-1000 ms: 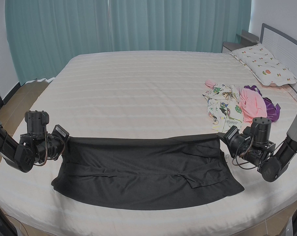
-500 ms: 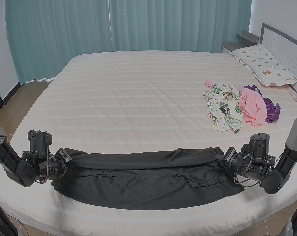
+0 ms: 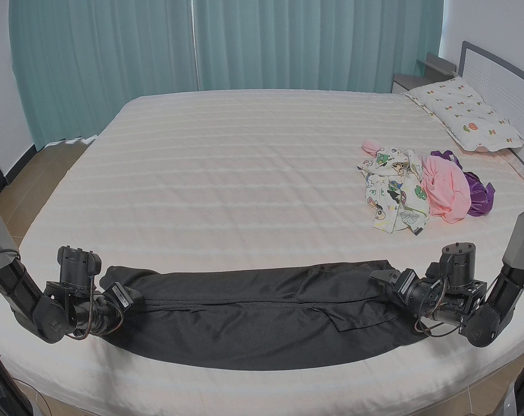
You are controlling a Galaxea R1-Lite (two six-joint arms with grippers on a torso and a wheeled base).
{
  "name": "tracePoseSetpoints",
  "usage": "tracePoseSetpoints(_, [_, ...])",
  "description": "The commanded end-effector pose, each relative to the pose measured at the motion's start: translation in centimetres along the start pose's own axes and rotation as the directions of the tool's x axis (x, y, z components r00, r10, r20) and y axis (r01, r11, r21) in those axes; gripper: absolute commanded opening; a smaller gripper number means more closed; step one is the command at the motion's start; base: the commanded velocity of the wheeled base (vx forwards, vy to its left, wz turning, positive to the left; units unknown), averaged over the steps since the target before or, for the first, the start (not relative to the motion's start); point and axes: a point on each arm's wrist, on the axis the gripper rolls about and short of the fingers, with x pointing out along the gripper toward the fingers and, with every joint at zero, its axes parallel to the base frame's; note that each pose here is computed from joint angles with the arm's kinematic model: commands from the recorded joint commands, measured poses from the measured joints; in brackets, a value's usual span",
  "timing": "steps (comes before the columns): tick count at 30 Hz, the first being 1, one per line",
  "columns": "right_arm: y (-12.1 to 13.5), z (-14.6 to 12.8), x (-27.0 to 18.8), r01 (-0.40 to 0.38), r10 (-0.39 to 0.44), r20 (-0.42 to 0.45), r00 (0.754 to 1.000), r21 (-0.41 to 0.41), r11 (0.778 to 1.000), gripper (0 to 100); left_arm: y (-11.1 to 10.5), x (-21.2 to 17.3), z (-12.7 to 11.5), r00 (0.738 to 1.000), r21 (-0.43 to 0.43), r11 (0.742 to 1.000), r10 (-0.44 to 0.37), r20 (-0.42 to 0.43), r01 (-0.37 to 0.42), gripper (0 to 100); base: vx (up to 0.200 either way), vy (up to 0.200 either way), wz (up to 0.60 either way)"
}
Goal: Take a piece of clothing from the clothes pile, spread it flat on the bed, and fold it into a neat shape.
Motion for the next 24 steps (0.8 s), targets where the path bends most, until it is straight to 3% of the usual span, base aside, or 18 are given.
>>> tracePoseSetpoints(1, [0.8,0.8,-1.3,-0.037,0.037,0.037,0.999,0.0,0.999,100,-0.1,-0.5,0.0,1.0,0.001,1.0,-0.005,0.011,0.005,100,0.0,0.0,0.0])
tracePoseSetpoints(5, [1.3,2.3,-1.9,-0.066,0.065,0.094,0.993,0.005,0.998,100,-0.3,-2.4,1.3,0.996,-0.027,0.999,-0.043,0.074,0.045,100,0.0,0.0,0.0])
tracePoseSetpoints(9, [1.4,2.8,-1.4,-0.079,0.078,0.087,0.993,0.008,0.997,100,-0.6,-3.6,1.8,0.994,-0.042,0.997,-0.06,0.096,0.064,100,0.0,0.0,0.0])
tracePoseSetpoints(15, [1.7,3.4,0.9,-0.05,0.05,0.016,0.999,0.016,0.999,100,-1.0,-4.1,2.4,0.993,-0.112,0.991,-0.066,0.096,0.077,100,0.0,0.0,0.0])
tracePoseSetpoints(24, [1.2,2.6,1.7,0.034,-0.037,-0.07,0.997,-0.04,0.999,100,-0.9,-3.9,2.3,0.994,-0.115,0.991,-0.063,0.088,0.073,100,0.0,0.0,0.0])
